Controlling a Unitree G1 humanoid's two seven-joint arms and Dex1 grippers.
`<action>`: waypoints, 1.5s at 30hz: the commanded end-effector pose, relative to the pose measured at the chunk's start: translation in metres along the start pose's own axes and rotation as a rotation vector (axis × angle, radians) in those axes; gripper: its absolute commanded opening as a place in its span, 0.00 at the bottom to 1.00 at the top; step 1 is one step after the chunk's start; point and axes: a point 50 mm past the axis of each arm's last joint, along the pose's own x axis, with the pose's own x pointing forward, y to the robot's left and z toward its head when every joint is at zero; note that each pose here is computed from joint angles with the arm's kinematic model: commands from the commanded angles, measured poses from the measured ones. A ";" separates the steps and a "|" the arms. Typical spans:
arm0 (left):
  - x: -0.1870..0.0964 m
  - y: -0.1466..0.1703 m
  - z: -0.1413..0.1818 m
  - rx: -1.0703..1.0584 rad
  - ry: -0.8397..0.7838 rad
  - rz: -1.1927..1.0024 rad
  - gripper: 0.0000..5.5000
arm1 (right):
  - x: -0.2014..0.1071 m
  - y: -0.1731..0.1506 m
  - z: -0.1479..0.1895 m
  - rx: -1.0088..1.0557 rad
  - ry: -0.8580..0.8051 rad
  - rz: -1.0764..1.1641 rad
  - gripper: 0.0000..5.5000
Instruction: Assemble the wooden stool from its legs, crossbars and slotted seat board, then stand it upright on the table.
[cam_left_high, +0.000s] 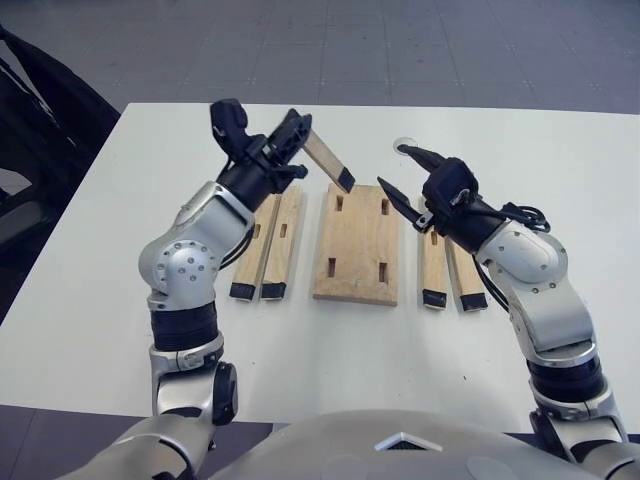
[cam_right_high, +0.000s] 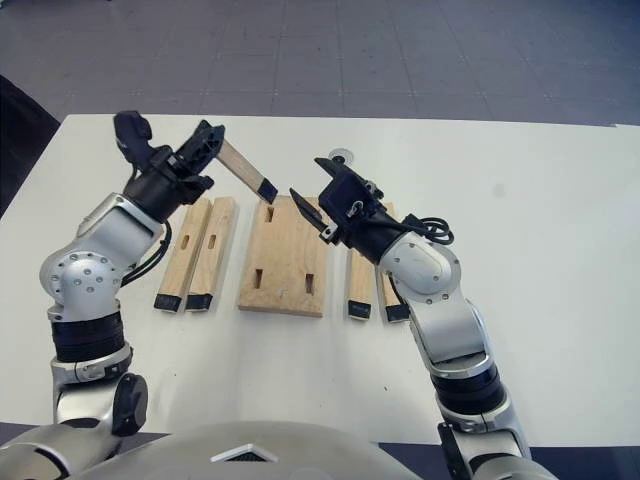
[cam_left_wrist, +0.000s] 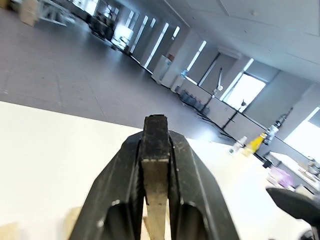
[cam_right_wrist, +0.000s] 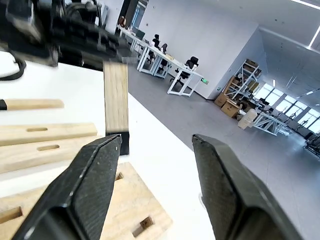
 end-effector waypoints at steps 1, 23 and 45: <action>-0.022 0.016 0.033 0.259 -0.106 0.215 0.08 | -0.008 -0.019 -0.039 0.212 0.170 -0.147 0.47; -0.076 0.042 -0.020 0.440 0.174 0.494 0.08 | -0.019 -0.012 -0.077 0.433 0.334 -0.373 0.47; -0.061 0.035 -0.018 0.410 0.122 0.456 0.08 | -0.023 -0.007 -0.076 0.436 0.350 -0.350 0.47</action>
